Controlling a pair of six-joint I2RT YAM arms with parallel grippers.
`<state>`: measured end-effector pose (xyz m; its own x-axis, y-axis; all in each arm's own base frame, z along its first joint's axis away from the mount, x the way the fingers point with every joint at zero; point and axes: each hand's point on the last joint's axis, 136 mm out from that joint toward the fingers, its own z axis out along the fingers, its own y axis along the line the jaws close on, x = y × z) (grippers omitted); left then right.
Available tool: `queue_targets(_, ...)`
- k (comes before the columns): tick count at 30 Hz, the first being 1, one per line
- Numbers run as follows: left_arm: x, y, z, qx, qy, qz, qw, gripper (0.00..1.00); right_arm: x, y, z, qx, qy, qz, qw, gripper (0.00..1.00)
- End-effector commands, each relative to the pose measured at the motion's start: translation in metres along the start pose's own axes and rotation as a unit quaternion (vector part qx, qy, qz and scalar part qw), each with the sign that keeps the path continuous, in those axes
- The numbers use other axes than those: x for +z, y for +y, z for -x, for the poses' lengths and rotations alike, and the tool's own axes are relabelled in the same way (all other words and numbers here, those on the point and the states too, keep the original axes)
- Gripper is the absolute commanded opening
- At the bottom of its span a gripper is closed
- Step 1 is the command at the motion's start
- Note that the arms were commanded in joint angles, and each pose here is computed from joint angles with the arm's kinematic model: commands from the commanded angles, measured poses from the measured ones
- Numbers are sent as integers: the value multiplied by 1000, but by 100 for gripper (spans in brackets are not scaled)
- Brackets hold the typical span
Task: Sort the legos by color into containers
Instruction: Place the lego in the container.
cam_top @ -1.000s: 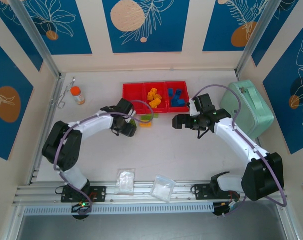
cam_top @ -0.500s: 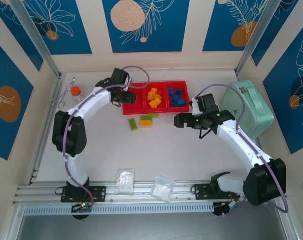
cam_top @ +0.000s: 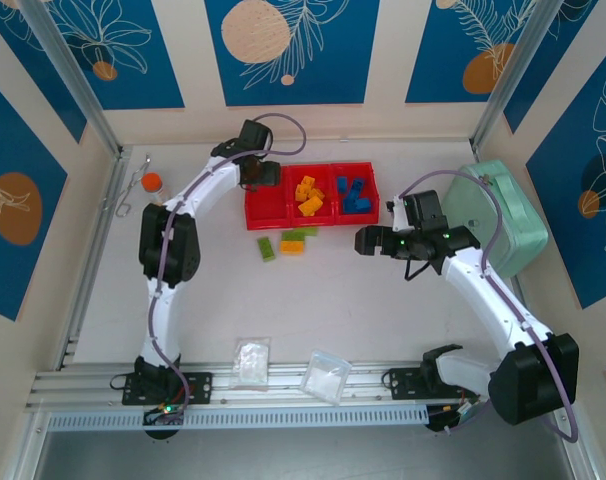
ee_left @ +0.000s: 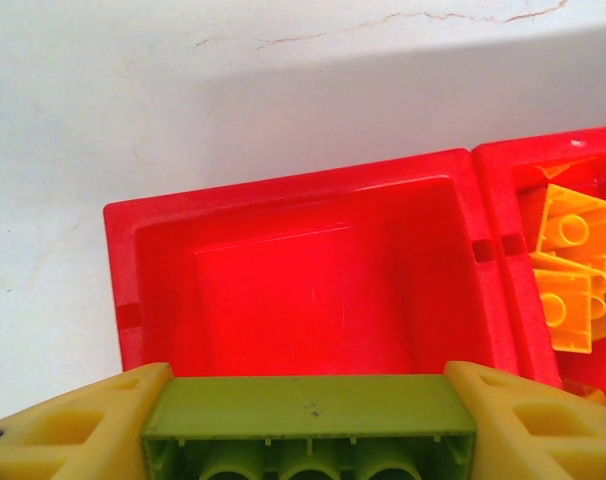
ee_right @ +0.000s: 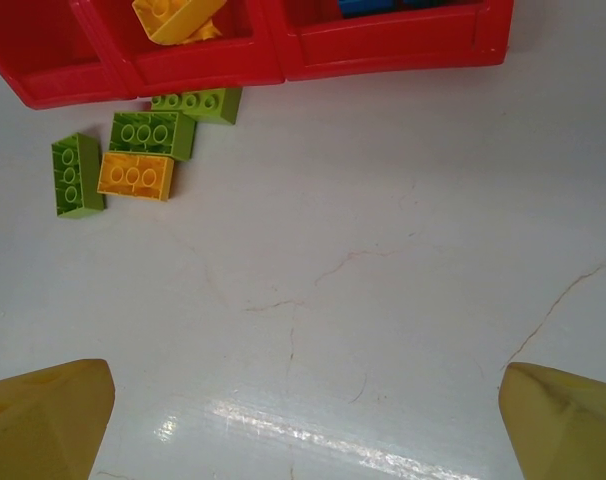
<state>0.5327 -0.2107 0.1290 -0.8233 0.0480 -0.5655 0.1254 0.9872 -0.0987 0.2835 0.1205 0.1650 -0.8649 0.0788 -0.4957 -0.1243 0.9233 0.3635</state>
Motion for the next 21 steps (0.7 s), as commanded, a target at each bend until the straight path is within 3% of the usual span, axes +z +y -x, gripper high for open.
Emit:
queue_targets(1, -6, 2, 7, -19, -8, 6, 1000, 59, -1, -4, -8, 6, 7, -2, 1000, 99)
queue_targets(8, -39, -1, 7, -13, -32, -22, 999, 94, -5, -6, -2, 21, 2, -8, 1000, 99)
queue_targets(10, -49, 0, 5, -13, -32, -21, 999, 100, -5, -3, -1, 25, 4, -3, 1000, 99)
queue_targets(16, -84, 2, -18, -21, -44, -38, 998, 99, -4, 3, 0, 30, 9, 13, 999, 99)
queue_targets(21, -100, 10, -82, -31, -24, -54, 998, 99, -4, 9, -4, 23, 15, 30, 999, 99)
